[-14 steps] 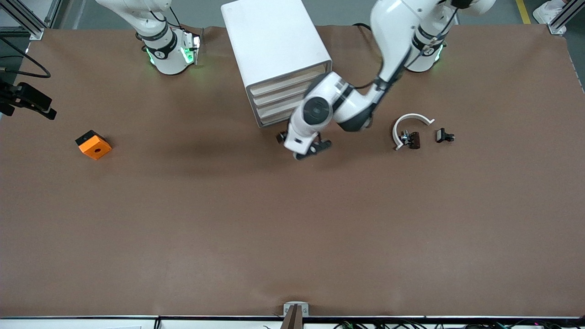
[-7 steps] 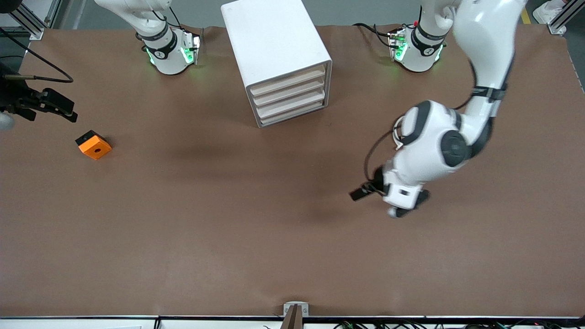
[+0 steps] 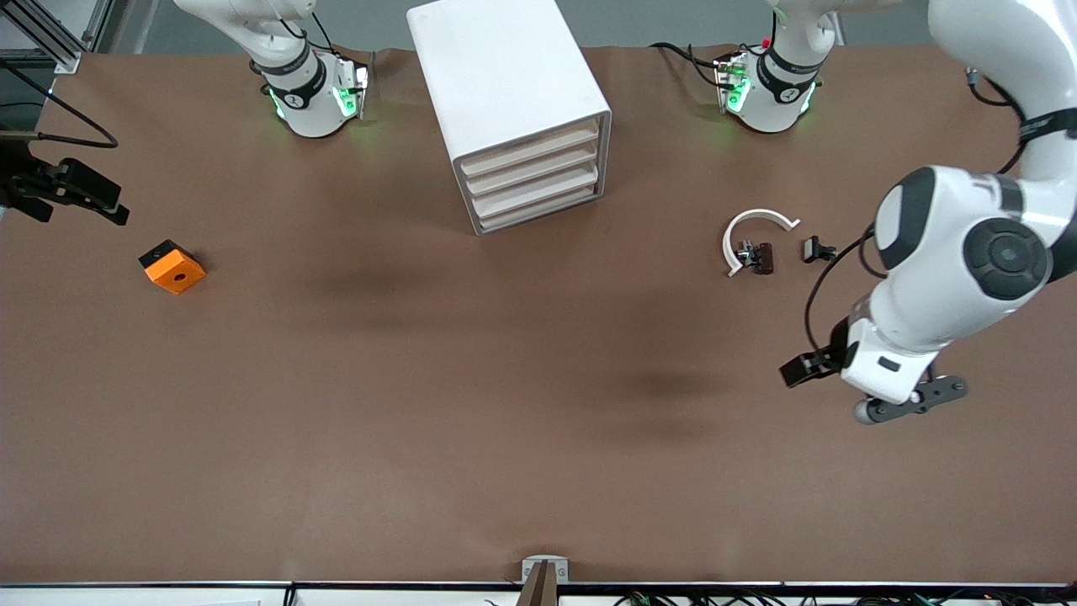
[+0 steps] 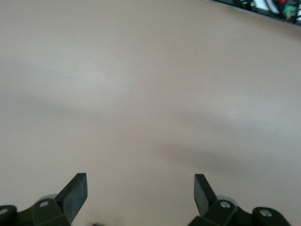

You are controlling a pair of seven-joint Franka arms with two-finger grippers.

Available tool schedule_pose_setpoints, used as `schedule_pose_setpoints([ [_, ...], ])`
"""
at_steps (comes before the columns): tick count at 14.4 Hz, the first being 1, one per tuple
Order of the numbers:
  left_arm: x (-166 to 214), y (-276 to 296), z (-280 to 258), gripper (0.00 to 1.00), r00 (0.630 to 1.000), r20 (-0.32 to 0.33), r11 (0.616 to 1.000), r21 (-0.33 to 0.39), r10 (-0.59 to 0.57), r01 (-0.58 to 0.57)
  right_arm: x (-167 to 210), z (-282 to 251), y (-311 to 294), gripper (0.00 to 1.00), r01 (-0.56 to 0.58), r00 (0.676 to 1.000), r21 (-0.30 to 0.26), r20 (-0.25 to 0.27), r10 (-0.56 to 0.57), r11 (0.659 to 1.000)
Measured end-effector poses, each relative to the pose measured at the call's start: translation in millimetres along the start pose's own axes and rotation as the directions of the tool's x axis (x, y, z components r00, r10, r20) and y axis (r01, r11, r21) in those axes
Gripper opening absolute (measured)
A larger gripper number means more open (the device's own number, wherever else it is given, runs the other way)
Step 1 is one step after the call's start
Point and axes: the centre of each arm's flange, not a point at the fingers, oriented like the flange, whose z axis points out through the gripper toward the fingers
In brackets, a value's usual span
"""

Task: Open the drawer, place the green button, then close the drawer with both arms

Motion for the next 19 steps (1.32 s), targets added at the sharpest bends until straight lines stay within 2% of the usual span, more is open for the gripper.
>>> schedule_pose_setpoints([
  [2,0.6,-26.2,-31.1,1.00,0.999,0.029,0.999,0.029,0.038,-0.039,0.2,-0.2,1.7,1.00,-0.004,1.000,0.004,-0.001,0.004,1.000],
  [6,-15.3,-74.8,-102.3,1.00,0.996,0.032,0.995,0.054,0.079,-0.081,0.1,-0.4,1.2,1.00,-0.003,1.000,0.008,-0.001,0.003,1.000],
  [10,-43.0,-105.8,-155.1,1.00,0.990,0.058,0.992,-0.007,0.125,-0.125,0.2,-0.5,1.9,1.00,-0.004,1.000,0.008,-0.001,0.004,1.000],
  [16,-111.5,-103.8,-181.7,1.00,0.986,0.067,0.988,0.018,0.153,-0.155,0.3,-0.7,3.7,1.00,-0.008,1.000,0.008,-0.002,0.008,1.000],
  [19,-132.4,-98.8,-184.1,1.00,0.983,0.069,0.985,0.028,0.169,-0.172,0.3,-0.8,3.9,1.00,-0.008,1.000,0.008,-0.002,0.008,1.000],
])
